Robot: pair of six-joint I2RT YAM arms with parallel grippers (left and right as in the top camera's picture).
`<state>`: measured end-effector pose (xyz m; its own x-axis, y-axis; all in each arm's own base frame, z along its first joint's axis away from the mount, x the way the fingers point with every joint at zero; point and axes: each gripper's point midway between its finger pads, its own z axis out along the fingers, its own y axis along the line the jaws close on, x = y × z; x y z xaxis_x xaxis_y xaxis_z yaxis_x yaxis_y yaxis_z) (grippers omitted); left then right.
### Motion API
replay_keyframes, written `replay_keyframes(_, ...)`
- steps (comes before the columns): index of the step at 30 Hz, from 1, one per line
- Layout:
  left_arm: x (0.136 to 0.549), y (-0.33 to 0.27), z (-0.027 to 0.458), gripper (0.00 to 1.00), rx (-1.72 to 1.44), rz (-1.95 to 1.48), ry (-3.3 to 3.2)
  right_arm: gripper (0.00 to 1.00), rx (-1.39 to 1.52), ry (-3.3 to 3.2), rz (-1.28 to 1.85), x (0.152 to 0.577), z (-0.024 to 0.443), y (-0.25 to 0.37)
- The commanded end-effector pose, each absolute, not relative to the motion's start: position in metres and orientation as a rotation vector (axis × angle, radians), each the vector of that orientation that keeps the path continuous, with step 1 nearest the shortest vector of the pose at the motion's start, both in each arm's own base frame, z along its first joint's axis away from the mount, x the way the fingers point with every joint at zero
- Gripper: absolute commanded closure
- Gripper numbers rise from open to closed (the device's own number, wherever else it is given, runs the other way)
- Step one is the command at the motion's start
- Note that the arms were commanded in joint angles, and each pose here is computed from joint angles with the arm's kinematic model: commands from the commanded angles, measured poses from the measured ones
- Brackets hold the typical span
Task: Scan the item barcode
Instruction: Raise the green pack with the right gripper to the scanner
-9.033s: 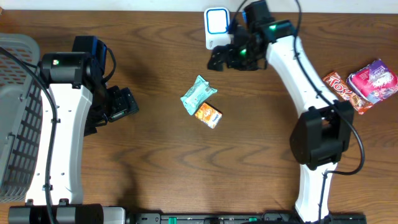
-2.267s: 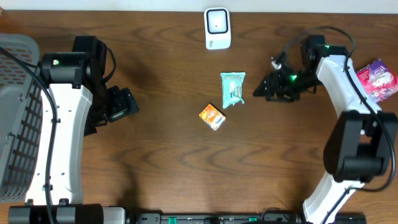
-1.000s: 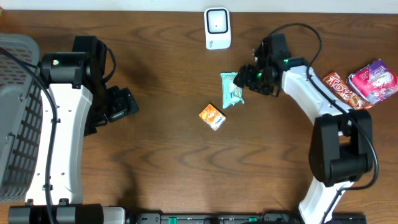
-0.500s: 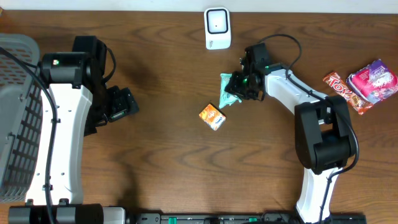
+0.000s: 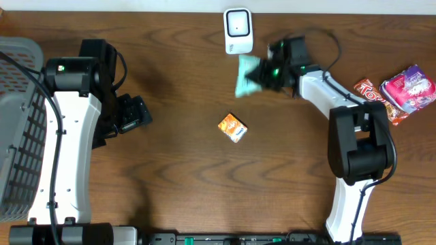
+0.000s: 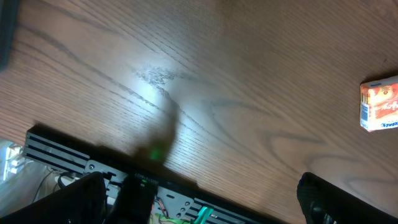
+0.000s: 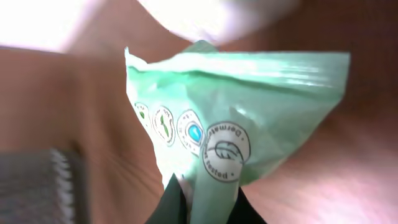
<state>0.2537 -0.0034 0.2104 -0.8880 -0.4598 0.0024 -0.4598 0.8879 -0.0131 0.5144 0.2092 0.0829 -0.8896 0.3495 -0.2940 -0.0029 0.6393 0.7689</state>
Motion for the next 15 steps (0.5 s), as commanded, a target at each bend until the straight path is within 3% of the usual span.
replay_keyframes(1,0.253,0.0,0.209,0.02,-0.754,0.007,3.053,0.99,0.348,2.299,1.316,0.533,0.131,0.228)
replay_keyframes(8,0.253,0.0,0.209,0.02,-0.754,0.007,3.053,0.99,0.58,2.09,1.18,0.568,0.152,0.232)
replay_keyframes(15,0.253,0.0,0.209,0.02,-0.754,0.007,3.053,0.99,0.586,1.892,1.125,0.59,0.195,0.234)
